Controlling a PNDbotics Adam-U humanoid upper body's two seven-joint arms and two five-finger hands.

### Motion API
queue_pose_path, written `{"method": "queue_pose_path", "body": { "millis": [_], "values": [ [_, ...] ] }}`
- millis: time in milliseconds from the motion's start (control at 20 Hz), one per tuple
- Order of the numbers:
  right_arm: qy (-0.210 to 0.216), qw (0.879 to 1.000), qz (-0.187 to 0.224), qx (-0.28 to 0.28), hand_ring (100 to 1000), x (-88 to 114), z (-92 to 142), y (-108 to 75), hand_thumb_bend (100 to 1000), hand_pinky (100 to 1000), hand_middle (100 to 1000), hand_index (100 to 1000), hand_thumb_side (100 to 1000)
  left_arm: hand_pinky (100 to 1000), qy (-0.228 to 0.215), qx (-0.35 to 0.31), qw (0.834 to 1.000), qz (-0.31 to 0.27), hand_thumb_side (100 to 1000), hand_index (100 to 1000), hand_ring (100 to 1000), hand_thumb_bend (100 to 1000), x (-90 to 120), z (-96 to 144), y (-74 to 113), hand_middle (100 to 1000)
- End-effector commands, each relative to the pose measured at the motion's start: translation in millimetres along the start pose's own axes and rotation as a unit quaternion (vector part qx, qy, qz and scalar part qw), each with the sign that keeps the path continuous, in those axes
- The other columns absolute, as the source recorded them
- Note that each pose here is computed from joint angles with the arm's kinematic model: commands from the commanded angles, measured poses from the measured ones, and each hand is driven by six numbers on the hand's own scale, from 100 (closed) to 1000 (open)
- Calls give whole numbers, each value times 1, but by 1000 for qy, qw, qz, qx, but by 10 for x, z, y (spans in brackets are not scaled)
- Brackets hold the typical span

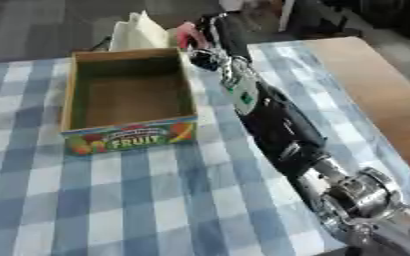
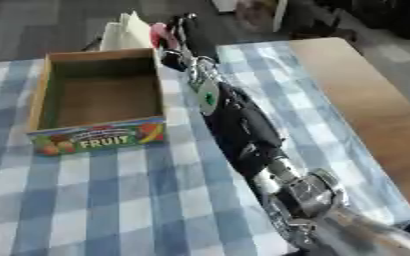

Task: Pick up objects on the table and place them in the box.

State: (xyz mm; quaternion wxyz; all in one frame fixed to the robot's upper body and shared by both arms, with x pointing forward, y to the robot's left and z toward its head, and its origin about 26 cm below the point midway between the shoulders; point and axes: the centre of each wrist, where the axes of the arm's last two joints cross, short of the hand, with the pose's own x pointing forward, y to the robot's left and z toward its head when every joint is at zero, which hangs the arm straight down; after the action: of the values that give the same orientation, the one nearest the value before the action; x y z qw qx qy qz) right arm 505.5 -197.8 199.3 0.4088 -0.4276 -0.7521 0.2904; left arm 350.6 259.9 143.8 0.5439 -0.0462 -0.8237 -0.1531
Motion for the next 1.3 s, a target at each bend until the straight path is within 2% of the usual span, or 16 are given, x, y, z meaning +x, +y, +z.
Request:
{"method": "queue_pose_path", "body": {
  "millis": [50,250,500,600,750,900,1000,1050,1150,1300],
  "values": [
    [-58,998,1,11,547,276,-117,-75,100,356,438,551,100,689,-15,-6,1000,-7,861,555,485,100,88,-38,17,520],
    [-93,994,5,52,563,464,-86,87,100,382,453,567,100,689,-15,-9,1000,-6,861,554,485,100,89,-45,1,520],
    [-116,986,29,114,595,555,23,340,100,437,481,605,100,689,-16,-11,1000,-4,860,554,485,100,93,-51,-7,520],
    [-123,982,41,135,616,571,63,416,100,463,510,653,100,689,-16,-12,1000,-4,861,554,485,100,93,-52,-10,520],
    [-130,975,59,167,679,578,101,486,153,523,601,759,100,689,-16,-12,1000,-4,862,554,485,100,89,-51,-14,519],
    [-135,967,70,205,726,571,110,504,195,560,676,812,100,689,-16,-12,1000,-4,861,554,485,100,92,-52,-11,519],
    [-137,964,70,218,751,571,99,482,216,579,726,833,136,689,-16,-11,1000,-4,862,554,485,100,90,-50,-10,519],
    [-138,963,69,221,777,572,90,463,232,600,768,857,195,689,-16,-11,1000,-4,861,554,485,100,90,-50,-9,519],
    [-140,963,62,222,795,572,63,408,250,614,798,873,245,689,-16,-11,1000,-4,861,554,484,100,92,-49,-7,519],
    [-139,966,46,213,804,564,20,310,243,616,807,879,259,689,-16,-10,1000,-4,861,554,484,100,92,-48,-4,519]
  ]
}}
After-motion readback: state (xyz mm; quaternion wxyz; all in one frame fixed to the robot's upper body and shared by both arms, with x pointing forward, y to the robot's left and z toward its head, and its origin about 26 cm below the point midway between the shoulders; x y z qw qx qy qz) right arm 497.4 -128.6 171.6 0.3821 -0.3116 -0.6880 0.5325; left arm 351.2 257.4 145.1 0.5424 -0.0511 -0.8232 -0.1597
